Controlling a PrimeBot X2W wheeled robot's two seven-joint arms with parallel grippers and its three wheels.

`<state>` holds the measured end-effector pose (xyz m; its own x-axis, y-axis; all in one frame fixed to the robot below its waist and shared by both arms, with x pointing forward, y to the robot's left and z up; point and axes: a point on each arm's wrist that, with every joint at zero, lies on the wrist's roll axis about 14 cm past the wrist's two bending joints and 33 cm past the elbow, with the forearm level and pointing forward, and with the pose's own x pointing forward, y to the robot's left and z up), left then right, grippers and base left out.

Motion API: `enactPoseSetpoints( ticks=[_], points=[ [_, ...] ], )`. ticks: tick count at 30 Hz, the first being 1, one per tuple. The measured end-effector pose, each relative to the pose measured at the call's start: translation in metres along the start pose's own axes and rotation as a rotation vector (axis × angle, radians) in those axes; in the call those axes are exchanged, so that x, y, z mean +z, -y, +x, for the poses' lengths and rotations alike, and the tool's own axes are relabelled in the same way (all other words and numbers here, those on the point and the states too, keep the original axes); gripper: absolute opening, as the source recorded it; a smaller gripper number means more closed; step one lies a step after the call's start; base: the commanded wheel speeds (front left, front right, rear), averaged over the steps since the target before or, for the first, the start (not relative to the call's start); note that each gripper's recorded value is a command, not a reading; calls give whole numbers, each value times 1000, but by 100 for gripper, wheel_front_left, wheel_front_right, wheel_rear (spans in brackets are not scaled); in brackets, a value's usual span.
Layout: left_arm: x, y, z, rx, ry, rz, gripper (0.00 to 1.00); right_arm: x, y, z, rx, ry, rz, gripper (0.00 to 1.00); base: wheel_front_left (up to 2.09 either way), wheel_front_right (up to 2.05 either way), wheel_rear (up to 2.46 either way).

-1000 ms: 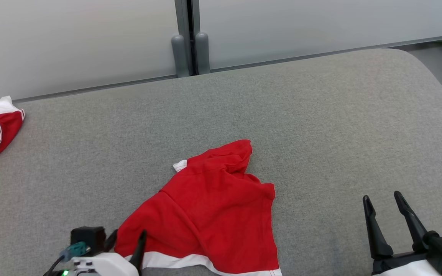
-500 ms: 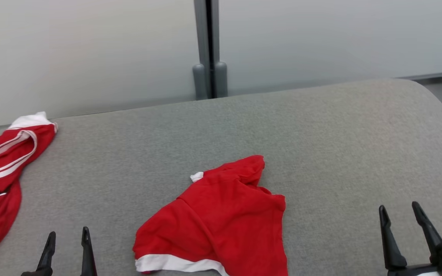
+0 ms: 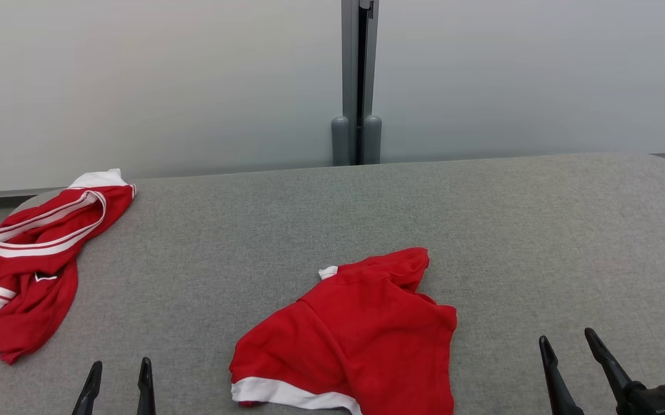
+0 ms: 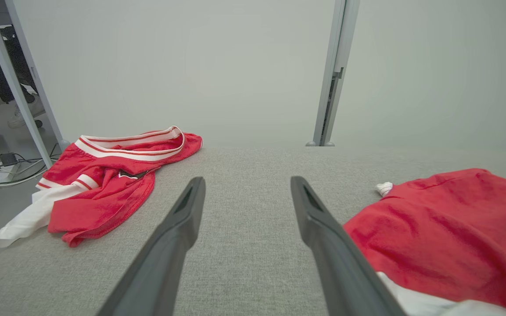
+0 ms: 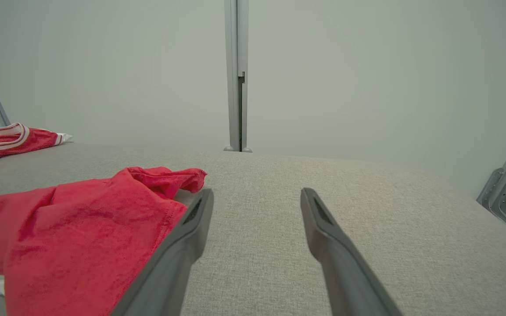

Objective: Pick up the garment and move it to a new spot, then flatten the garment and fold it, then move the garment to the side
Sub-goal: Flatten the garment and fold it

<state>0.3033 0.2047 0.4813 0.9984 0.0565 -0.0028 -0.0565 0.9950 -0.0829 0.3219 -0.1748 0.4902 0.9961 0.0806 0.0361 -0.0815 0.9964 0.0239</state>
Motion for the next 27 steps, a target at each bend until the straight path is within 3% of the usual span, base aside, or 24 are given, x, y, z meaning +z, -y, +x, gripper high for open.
enactPoseSetpoints(
  ticks=[7, 15, 21, 27],
  points=[
    [-16, 9, -2, -48, -50, -4, 100, 5, -21, 7, 53, 19, 79, 100, 0, 0, 0],
    [-72, 44, -16, -173, -352, -28, 100, -53, -82, -9, 282, -326, 93, 100, 0, 0, 0],
    [-92, 55, -24, -223, -509, -23, 100, -86, -107, -34, 384, -537, 118, 100, 0, 0, 0],
    [-99, 64, -16, -263, -562, -19, 100, -97, -114, -37, 418, -616, 120, 100, 0, 0, 0]
  ],
)
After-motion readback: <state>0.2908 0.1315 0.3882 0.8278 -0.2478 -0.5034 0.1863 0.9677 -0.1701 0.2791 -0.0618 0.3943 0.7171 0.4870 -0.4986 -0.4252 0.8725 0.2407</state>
